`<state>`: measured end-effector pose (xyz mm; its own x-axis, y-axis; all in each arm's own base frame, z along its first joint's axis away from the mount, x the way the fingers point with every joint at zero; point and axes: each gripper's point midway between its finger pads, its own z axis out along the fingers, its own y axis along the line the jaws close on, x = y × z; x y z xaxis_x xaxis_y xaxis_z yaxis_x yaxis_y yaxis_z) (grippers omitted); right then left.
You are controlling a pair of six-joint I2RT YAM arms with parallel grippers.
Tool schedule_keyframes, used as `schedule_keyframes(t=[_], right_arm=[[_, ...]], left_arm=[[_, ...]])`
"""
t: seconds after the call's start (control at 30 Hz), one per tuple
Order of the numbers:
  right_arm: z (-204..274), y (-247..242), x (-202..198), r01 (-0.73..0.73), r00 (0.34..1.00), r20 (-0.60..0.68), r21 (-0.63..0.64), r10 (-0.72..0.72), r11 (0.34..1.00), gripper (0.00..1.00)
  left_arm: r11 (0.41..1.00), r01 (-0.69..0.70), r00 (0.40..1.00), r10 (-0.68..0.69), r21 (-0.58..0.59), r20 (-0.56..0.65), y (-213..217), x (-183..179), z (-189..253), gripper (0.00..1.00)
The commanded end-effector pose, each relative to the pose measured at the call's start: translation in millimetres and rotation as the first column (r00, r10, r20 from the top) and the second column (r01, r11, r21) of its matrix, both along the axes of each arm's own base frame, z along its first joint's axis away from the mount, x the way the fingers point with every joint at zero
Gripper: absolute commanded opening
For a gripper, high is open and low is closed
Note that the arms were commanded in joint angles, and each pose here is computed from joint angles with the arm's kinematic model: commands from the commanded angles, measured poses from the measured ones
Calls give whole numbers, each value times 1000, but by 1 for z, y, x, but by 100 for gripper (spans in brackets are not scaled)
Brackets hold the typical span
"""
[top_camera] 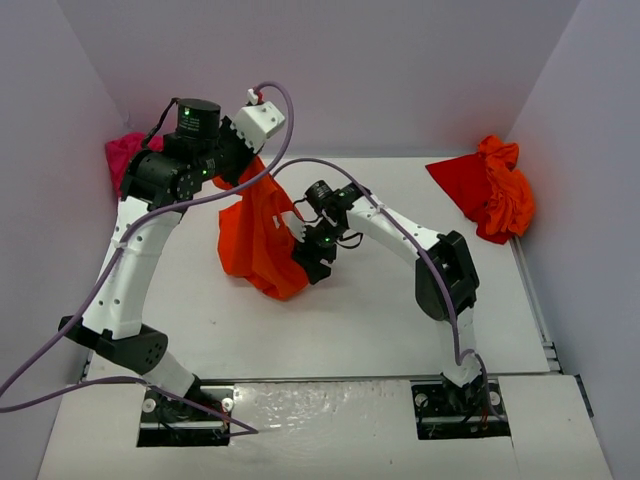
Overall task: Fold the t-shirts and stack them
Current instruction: Move the tshirt to the center of the board
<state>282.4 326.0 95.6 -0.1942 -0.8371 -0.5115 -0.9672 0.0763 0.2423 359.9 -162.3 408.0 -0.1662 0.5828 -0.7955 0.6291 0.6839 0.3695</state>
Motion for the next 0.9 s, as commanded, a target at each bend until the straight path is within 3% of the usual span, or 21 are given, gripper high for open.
schedule_keyframes(t=[0.0,0.03,0.07,0.1,0.13,0.37,0.43,0.53,0.6,0.87], right_arm=[[12,18,-5,-31,999,-18,45,32,999,47],[9,21,-5,-35,999,-21,42,36,998,39],[3,22,-5,-37,999,-23,31,38,999,19],[0,23,-3,-32,999,-22,20,33,999,7],[-2,23,-1,-25,999,-20,11,25,1000,0],[-5,16,6,2,1000,20,-24,-1,1000,1],[-2,16,6,13,1000,29,-17,-13,1000,13],[2,15,5,25,999,28,-19,-25,1000,54],[5,11,9,37,998,44,-25,-36,999,70],[38,0,3,40,995,89,103,-49,994,73]], left_arm=[[997,-12,994,21,-81,106,4,-4,36,0],[997,-14,994,22,-80,104,5,-4,35,0],[997,-14,994,23,-79,104,5,-4,34,0],[997,-18,994,26,-78,104,6,-4,34,0],[997,-23,994,31,-77,105,7,-3,34,0],[997,-32,993,39,-72,107,10,-1,32,0],[997,-32,994,40,-77,106,10,-1,32,0],[997,-37,993,45,-72,109,12,-1,32,0],[996,-59,991,66,-64,112,16,1,30,0],[980,-185,979,191,-79,67,38,25,4,0]])
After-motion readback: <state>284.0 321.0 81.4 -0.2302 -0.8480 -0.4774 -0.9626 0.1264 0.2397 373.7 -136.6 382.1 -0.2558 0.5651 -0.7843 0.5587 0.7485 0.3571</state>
